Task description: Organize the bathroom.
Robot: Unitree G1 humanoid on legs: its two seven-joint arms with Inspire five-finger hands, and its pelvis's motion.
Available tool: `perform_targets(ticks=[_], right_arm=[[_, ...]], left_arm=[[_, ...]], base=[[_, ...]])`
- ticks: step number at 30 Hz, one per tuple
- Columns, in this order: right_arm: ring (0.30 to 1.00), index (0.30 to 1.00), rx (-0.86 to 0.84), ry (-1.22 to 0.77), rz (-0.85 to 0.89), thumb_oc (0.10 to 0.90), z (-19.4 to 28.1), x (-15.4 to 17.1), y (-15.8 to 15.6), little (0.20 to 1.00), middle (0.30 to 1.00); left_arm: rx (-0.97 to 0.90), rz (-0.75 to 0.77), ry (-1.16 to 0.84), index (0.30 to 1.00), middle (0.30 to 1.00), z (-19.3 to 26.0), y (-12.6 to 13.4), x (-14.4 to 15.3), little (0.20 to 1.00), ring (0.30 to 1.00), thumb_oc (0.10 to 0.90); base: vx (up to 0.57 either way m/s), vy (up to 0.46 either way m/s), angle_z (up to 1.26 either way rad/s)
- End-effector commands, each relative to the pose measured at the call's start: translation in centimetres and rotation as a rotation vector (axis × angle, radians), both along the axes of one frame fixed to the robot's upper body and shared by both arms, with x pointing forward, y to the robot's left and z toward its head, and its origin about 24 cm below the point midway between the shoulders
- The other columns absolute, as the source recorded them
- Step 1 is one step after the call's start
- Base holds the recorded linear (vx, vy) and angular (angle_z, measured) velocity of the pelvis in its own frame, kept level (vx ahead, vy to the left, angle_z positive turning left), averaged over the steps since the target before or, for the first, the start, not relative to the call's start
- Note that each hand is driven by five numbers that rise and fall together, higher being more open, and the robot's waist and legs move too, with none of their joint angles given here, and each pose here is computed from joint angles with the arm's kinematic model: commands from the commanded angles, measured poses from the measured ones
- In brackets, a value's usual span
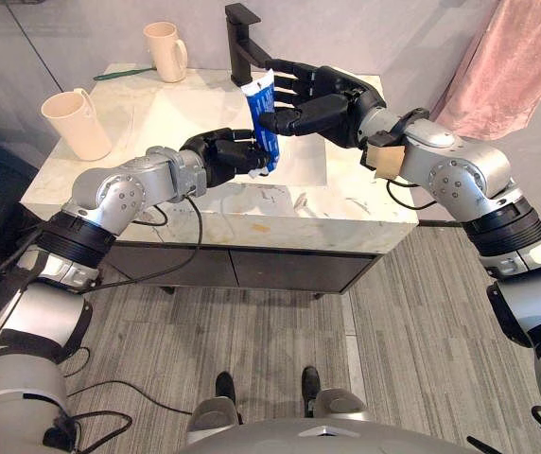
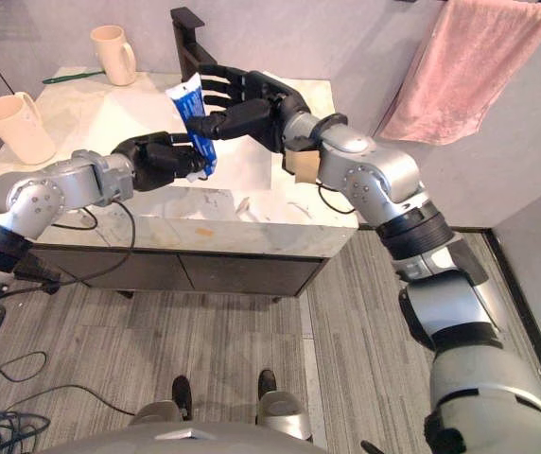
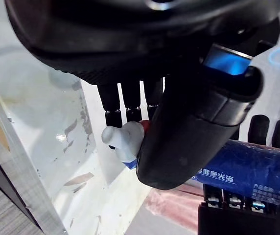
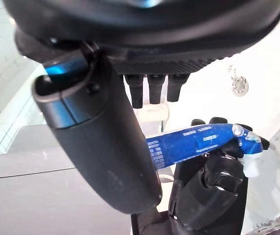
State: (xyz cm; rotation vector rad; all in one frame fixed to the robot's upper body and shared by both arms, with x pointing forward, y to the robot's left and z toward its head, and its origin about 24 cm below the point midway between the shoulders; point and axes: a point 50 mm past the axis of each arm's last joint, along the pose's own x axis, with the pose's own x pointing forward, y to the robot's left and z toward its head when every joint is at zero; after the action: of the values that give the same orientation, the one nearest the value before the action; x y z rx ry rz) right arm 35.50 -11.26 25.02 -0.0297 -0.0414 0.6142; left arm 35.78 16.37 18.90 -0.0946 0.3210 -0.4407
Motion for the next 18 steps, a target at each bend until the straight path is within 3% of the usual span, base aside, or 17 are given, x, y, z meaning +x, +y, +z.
perform_targets(ticks=[1,7,8,9,12,13,18], right_arm=[[0.900,0.900,0.069,-0.231,0.012,0.800,5.0,-1.0,0.0,0.900,0.900],[0.900,0.900,0.059,-0.226,0.004,0.800,4.7,-0.9,0.0,0.900,0.900],[0.869,0.869,0.059,-0.225,0.005,0.780,4.6,-0.9,0.0,0.869,0.869],[0.627,0.627,0.062,-0.218,0.008,0.618,4.5,-0.9,0.0,0.627,0.627],[0.465,0.465,0.068,-0.204,0.017,0.510,4.2,-0.8,0.0,0.465,0.465],[0.326,0.326,0.070,-0.200,0.022,0.417,4.2,-0.8,0.0,0.326,0.326],[0.300,0.300,0.100,-0.168,0.048,0.400,3.8,-1.0,0.3,0.300,0.300]], left_arm=[[-0.189,-0.021,-0.184,0.300,0.300,4.9,0.0,-0.1,0.300,0.300,0.400],[-0.191,-0.015,-0.186,0.300,0.300,5.2,0.5,-0.1,0.300,0.300,0.400],[-0.191,-0.015,-0.186,0.300,0.300,5.2,0.5,-0.1,0.300,0.300,0.400],[-0.193,-0.013,-0.185,0.300,0.300,5.3,0.5,-0.1,0.300,0.300,0.400],[-0.198,-0.008,-0.182,0.300,0.300,5.3,0.7,0.0,0.300,0.300,0.400],[-0.200,-0.007,-0.181,0.300,0.300,5.3,0.8,0.0,0.300,0.300,0.400],[-0.214,-0.006,-0.177,0.300,0.300,5.3,0.7,0.0,0.300,0.300,0.400]], base=[[0.00,0.000,0.00],[0.00,0.000,0.00],[0.00,0.000,0.00],[0.00,0.000,0.00],[0.00,0.000,0.00],[0.00,0.000,0.00],[0.00,0.000,0.00]])
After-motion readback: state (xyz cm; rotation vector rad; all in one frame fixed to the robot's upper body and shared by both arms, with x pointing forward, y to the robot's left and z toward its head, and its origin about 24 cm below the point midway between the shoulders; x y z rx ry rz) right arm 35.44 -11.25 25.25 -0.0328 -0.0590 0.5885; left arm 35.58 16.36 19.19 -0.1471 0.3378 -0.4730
